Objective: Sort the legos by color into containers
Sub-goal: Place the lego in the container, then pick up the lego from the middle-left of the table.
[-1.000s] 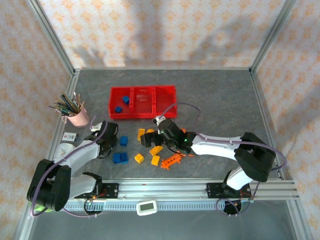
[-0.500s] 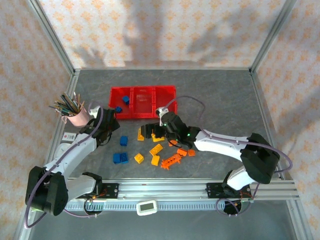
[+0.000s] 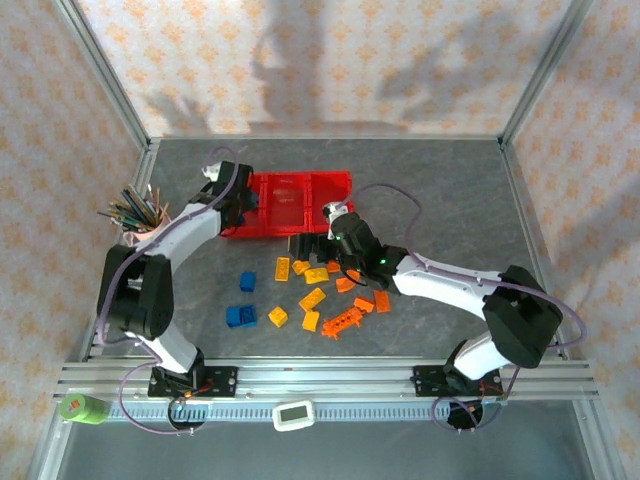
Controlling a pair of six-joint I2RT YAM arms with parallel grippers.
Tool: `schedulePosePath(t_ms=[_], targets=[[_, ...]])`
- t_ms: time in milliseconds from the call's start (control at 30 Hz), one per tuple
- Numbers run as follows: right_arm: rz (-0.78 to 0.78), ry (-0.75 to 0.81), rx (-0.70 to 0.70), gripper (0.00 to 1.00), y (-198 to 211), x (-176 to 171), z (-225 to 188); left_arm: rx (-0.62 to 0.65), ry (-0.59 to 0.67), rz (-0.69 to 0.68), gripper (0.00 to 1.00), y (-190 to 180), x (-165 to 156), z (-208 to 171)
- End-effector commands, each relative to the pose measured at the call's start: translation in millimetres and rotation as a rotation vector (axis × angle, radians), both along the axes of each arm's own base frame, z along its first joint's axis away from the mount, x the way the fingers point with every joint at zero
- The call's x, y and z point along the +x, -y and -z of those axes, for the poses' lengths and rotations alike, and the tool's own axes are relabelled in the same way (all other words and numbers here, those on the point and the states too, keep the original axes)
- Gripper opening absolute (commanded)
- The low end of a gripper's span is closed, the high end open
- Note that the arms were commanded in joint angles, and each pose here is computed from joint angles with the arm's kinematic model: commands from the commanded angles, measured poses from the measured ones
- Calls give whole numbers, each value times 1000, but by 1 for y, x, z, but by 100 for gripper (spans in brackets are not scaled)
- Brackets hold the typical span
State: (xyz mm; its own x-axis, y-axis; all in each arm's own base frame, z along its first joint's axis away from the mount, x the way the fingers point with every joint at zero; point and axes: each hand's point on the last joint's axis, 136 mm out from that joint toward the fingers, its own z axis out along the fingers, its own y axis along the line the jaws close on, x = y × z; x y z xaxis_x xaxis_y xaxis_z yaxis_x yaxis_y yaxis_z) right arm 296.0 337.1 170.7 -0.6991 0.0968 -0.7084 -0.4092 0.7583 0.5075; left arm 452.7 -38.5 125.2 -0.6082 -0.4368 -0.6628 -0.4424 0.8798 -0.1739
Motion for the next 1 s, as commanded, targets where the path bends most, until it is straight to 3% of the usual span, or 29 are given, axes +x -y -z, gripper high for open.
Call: schedulePosePath(t_ms=[0,233,400,733,967], targets=[[27,69,26,100,2,10,-29,58,7,-12,40,-10,15,-4],[29,81,13,100,3,12,-36,80,-17,18,54,-11,15,-6],[4,78,15,100,3,6,-41,49,-1,57,56,-6,-3,-20],[-32,-6,-71,100,7,-15,-3,9,-58,107,60,4,-87,-7],[-60,-35,-108,100,0,-36,23,-2,-132,107,66,13,-154,24]])
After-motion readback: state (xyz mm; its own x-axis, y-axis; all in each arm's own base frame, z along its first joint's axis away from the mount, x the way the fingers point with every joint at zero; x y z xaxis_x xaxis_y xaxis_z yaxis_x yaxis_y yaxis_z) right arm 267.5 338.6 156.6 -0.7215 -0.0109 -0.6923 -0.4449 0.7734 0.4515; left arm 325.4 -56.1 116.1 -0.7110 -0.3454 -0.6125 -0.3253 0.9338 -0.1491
